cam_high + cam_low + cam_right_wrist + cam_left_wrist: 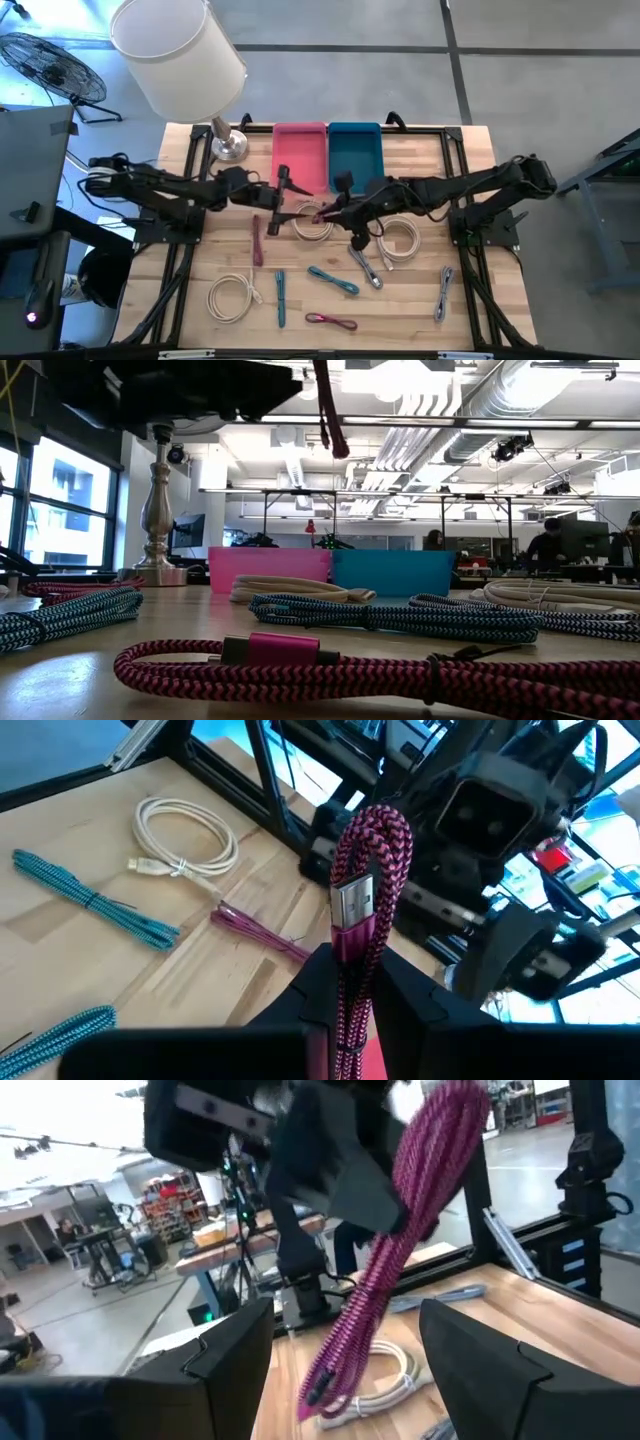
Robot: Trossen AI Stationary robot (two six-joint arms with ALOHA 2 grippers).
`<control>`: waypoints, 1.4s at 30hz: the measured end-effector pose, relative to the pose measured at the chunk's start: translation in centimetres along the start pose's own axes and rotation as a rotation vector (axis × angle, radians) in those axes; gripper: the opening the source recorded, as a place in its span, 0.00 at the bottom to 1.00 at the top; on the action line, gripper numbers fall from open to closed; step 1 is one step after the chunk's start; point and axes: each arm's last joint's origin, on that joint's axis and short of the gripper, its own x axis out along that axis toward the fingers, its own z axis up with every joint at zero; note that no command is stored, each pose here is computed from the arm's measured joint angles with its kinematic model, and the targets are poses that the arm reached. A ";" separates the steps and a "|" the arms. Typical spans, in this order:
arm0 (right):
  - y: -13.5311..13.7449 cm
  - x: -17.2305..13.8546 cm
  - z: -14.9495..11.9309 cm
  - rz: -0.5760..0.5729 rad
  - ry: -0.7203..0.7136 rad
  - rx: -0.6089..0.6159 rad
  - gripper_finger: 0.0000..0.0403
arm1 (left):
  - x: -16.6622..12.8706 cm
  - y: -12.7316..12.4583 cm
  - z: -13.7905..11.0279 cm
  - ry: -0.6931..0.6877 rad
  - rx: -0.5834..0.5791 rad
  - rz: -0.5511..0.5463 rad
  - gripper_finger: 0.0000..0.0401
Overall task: Pick & Place USB Port
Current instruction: Put the top pink charger cable into the pink bin
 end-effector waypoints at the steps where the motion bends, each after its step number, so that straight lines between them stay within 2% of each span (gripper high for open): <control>1: 0.0 0.0 0.0 -0.001 0.000 0.000 0.08 | 0.3 0.1 0.0 0.002 0.000 -0.007 0.62; 10: -0.1 0.0 -0.1 -0.020 0.018 0.000 0.08 | 3.0 0.4 -0.3 -0.005 -0.035 -0.116 0.62; 16: -0.1 0.0 -0.1 -0.018 0.021 0.000 0.08 | 3.8 0.6 0.1 -0.019 -0.033 -0.140 0.61; 18: -0.1 0.0 -0.1 -0.018 0.021 0.000 0.08 | 3.8 0.6 0.2 -0.016 -0.034 -0.141 0.57; 20: -0.1 0.0 -0.1 -0.019 0.021 0.000 0.08 | 3.8 0.6 0.1 -0.008 -0.037 -0.144 0.49; 22: -0.1 0.0 -0.1 -0.027 0.019 0.001 0.09 | 3.8 0.6 0.1 -0.009 -0.031 -0.154 0.35; 25: -0.1 0.0 -0.1 -0.026 0.020 0.003 0.16 | 3.8 0.5 0.0 -0.005 -0.004 -0.174 0.09; 26: -0.1 0.0 -0.1 -0.025 0.020 0.003 0.20 | 3.8 0.5 -0.1 -0.002 0.002 -0.176 0.06; 29: -0.1 0.0 0.0 -0.034 0.017 0.001 0.27 | 3.8 0.5 -0.1 0.002 0.005 -0.179 0.06; 33: -0.1 0.0 0.3 -0.056 0.000 0.014 0.32 | 3.8 0.4 -0.3 0.022 -0.001 -0.181 0.04; 39: 0.4 -0.4 1.1 -0.203 0.057 -0.010 0.39 | 3.8 0.5 -0.5 0.057 0.001 -0.141 0.04; 42: 0.6 -0.8 1.5 -0.302 0.117 -0.031 0.44 | 3.3 0.7 -0.4 0.140 0.005 -0.064 0.04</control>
